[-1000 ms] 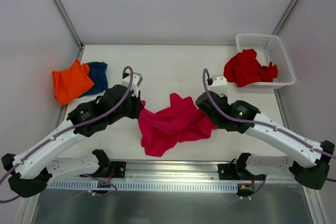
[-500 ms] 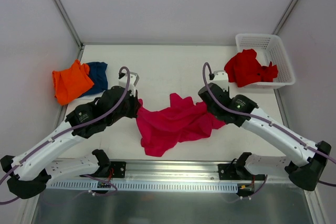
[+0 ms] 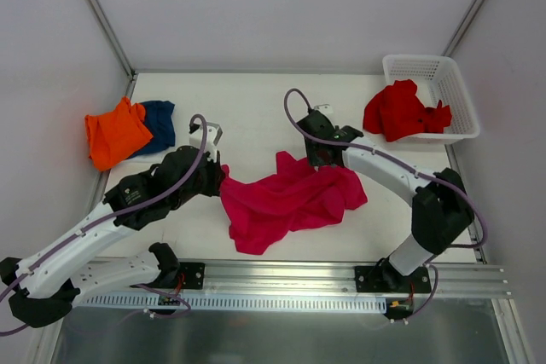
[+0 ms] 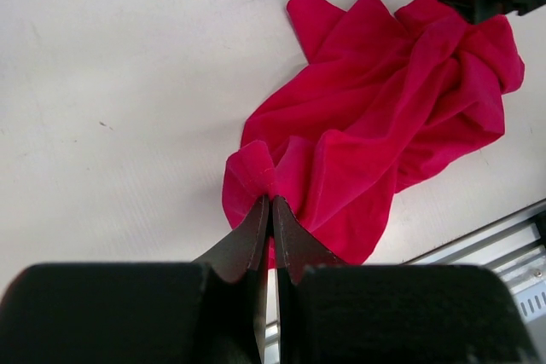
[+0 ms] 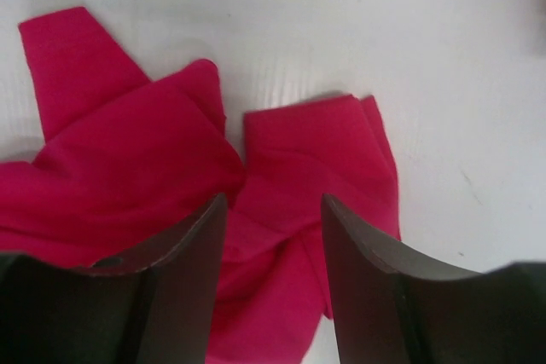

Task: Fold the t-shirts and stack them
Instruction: Flatten the tshirt out

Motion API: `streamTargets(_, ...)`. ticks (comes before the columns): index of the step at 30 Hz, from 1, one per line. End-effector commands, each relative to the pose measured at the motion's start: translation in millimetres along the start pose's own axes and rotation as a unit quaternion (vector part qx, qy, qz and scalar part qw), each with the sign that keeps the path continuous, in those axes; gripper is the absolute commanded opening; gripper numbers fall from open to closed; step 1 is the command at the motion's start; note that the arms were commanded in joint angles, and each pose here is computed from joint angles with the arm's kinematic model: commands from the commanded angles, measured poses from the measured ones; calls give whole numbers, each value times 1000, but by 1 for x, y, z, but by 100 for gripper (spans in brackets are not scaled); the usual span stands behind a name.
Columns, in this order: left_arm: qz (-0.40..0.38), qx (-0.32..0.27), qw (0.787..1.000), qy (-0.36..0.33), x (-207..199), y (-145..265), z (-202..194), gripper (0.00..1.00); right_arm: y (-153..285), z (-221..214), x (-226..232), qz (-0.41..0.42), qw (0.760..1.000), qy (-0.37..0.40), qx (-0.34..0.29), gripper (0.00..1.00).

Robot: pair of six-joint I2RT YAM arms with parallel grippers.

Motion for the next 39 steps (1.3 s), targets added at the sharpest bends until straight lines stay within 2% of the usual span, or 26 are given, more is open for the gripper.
streamTargets(1,-2,-18,1000,16,4,4,1,0,-13,21,10,28,999,-4,-18,51)
streamTargets(6,-3,-18,1000,16,7,5,-2,0,-44,14,16,33,999,-7,20,51)
streamTargets(14,-2,-19,1000,16,7,6,-2,0,-55,-5,14,17,999,-7,49,51)
streamTargets(17,-2,-18,1000,16,7,5,-3,0,-56,-7,11,12,999,-7,52,40)
streamTargets(18,-1,-20,1000,16,7,5,-2,0,-56,-7,10,13,998,-7,55,22)
streamTargets(20,2,-19,1000,16,8,4,-3,0,-57,-6,7,14,998,-10,58,0)
streamTargets(23,10,-22,1000,17,9,3,-2,0,-54,-3,3,9,999,-9,53,0)
streamTargets(26,18,-26,999,18,10,3,-1,0,-32,7,-10,-7,1000,-10,27,0)
streamTargets(30,21,-29,999,21,10,3,0,0,31,38,-45,-18,997,-36,-61,0)
streamTargets(34,25,-23,999,22,10,-1,-1,0,75,48,-72,-35,995,-30,-93,0)
streamTargets(36,28,-19,999,23,10,-3,-2,0,81,48,-79,-32,995,-33,-90,1)
streamTargets(37,29,-17,999,22,10,-4,-3,0,82,47,-79,-29,996,-30,-84,8)
streamTargets(38,30,-17,999,24,10,-5,-4,0,80,45,-79,-29,996,-29,-79,33)
streamTargets(39,31,-16,999,24,10,-5,-4,0,77,43,-79,-30,996,-28,-73,44)
Point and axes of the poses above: each gripper's point midway between its finger pads, its own y axis back along the fingers, its own x axis along the line the jaws close on, z = x × y, the point moved 8 cm from there along y, back along the fingers, and after that the axes turned 9 degrees about y, right-handed, at the moved point
